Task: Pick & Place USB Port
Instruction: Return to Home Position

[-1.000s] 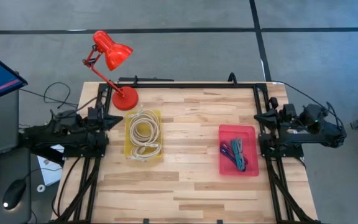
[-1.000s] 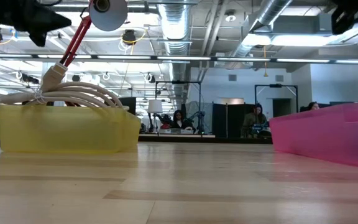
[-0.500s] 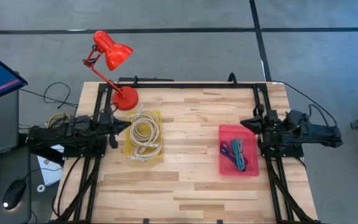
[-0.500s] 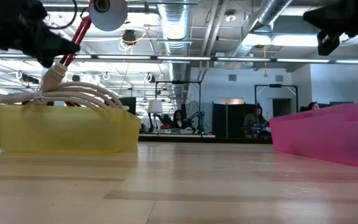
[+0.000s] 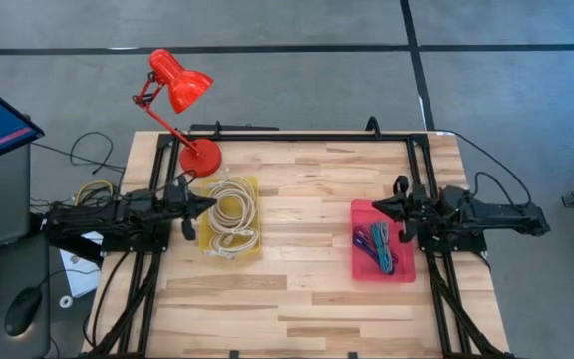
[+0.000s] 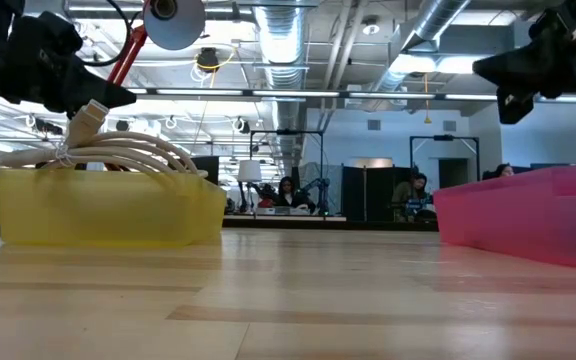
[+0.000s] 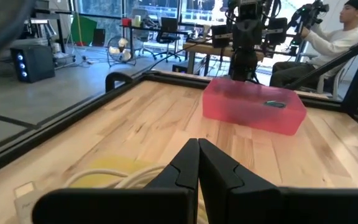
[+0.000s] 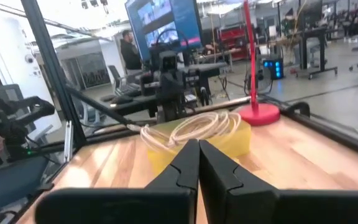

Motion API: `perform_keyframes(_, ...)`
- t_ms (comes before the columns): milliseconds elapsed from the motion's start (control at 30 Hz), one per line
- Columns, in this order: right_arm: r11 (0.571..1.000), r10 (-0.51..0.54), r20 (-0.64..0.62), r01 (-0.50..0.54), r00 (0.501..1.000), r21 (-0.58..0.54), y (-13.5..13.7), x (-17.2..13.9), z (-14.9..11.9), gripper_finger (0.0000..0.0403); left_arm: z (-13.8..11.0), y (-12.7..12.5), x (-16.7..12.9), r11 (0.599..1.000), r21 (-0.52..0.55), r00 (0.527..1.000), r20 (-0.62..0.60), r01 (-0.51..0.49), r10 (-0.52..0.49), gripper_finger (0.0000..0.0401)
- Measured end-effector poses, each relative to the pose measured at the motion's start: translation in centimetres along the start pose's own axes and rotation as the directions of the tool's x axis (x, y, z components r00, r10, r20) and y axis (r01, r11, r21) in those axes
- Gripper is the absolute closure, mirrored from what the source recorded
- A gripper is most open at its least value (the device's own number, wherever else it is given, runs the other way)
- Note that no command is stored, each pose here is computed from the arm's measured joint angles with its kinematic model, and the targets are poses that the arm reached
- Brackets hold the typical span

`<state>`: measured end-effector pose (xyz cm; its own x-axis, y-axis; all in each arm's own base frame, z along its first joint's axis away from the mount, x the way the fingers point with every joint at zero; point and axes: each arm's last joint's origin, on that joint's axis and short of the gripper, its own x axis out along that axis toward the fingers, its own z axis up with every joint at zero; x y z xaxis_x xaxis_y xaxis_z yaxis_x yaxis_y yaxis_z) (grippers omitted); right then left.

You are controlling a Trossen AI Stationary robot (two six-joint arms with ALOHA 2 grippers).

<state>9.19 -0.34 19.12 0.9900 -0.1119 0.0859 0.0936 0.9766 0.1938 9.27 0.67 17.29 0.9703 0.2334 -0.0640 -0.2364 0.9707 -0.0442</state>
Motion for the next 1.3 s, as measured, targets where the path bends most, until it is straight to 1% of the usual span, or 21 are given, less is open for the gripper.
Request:
perform_keyframes(67, 1.0, -0.003, -0.018, 0.003, 1.0, 0.009, -0.1, 0.1, -0.6, 0.0403, -0.1, 0.1, 0.0, 1.0, 0.002, 1.0, -0.006, -0.006, 0.006, 0.0394)
perform_keyframes(200, 1.0, -0.001, -0.009, 0.002, 1.0, 0.014, -0.3, 0.3, -1.6, 0.0403, -0.1, 0.2, 0.0, 1.0, 0.002, 1.0, -0.006, -0.019, 0.019, 0.0394)
perform_keyframes(333, 1.0, -0.008, -0.044, 0.009, 0.999, 0.012, -0.4, 0.3, -2.2, 0.0403, -0.1, 0.2, 0.0, 1.0, 0.002, 1.0, -0.005, -0.026, 0.026, 0.0393)
perform_keyframes(500, 1.0, -0.009, -0.047, 0.01, 0.999, 0.012, -0.4, 0.3, -2.2, 0.0403, -0.1, 0.2, 0.0, 1.0, 0.003, 1.0, -0.006, -0.028, 0.028, 0.0393)
perform_keyframes(600, 0.998, -0.01, -0.049, 0.013, 0.999, 0.058, -0.4, 0.3, -2.2, 0.0403, -0.1, 0.3, 0.0, 0.999, 0.003, 0.999, -0.005, -0.044, 0.044, 0.0393)
perform_keyframes(667, 0.998, -0.008, -0.049, 0.011, 0.999, 0.068, -0.4, 0.3, -2.2, 0.0403, -0.1, 0.3, 0.0, 0.999, 0.003, 0.999, -0.005, -0.047, 0.047, 0.0393)
perform_keyframes(1300, 0.997, -0.006, -0.052, 0.01, 0.999, 0.071, -0.4, 0.4, -2.3, 0.0403, 0.1, 0.3, 0.0, 0.999, -0.001, 0.999, 0.009, -0.047, 0.047, 0.0393)
